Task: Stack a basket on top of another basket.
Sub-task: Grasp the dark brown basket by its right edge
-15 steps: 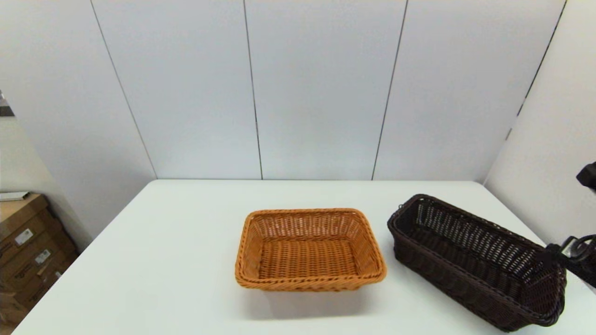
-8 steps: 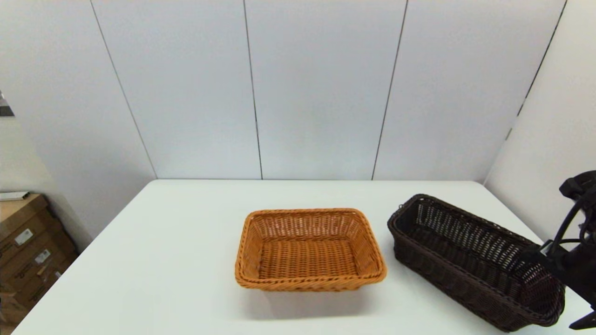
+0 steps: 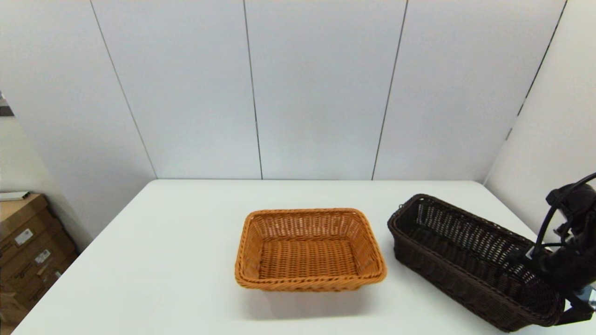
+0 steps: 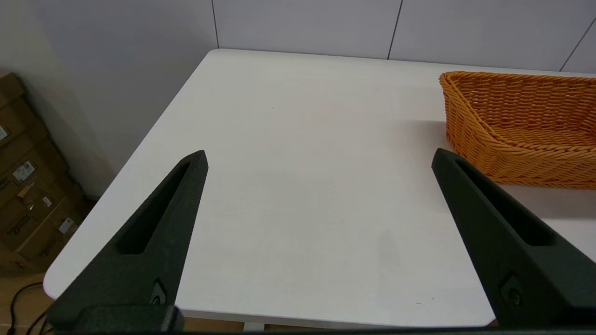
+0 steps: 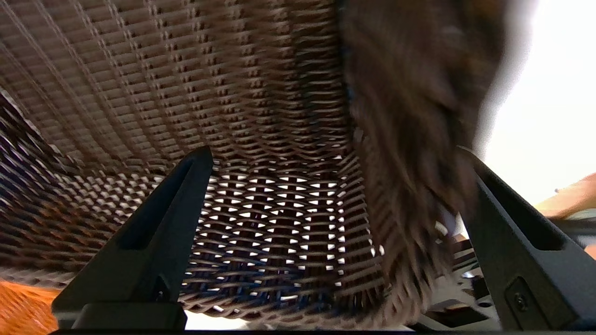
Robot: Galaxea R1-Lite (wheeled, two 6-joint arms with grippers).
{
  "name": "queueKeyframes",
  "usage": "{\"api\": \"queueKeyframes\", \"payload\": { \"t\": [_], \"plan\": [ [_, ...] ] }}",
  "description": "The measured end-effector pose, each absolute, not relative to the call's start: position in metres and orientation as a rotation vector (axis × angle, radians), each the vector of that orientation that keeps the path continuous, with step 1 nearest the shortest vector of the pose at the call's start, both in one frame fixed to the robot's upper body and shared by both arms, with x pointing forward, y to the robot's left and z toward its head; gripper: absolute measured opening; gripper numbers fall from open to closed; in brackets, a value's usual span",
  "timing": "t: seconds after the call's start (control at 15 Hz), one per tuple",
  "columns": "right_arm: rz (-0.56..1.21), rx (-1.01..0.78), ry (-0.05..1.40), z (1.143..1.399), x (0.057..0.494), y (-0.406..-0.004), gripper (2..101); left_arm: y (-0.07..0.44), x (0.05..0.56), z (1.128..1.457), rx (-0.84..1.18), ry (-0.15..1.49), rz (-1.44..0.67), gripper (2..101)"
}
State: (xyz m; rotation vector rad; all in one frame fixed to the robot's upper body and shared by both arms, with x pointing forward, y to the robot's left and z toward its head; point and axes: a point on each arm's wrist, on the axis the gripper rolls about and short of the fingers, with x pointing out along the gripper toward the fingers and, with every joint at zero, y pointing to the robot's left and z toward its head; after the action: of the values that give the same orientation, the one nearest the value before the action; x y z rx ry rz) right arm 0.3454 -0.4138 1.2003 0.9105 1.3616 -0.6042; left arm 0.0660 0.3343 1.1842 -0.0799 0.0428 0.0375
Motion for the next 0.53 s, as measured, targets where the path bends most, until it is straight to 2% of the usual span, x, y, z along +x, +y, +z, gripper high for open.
{"api": "queueKeyframes", "payload": {
  "t": [0.53],
  "plan": [
    [-0.522, 0.805, 1.406, 1.191, 0.344, -0.428, 97.3, 0.334, 0.066, 1.184, -0.077, 0.043, 0.037, 97.8]
  ]
}}
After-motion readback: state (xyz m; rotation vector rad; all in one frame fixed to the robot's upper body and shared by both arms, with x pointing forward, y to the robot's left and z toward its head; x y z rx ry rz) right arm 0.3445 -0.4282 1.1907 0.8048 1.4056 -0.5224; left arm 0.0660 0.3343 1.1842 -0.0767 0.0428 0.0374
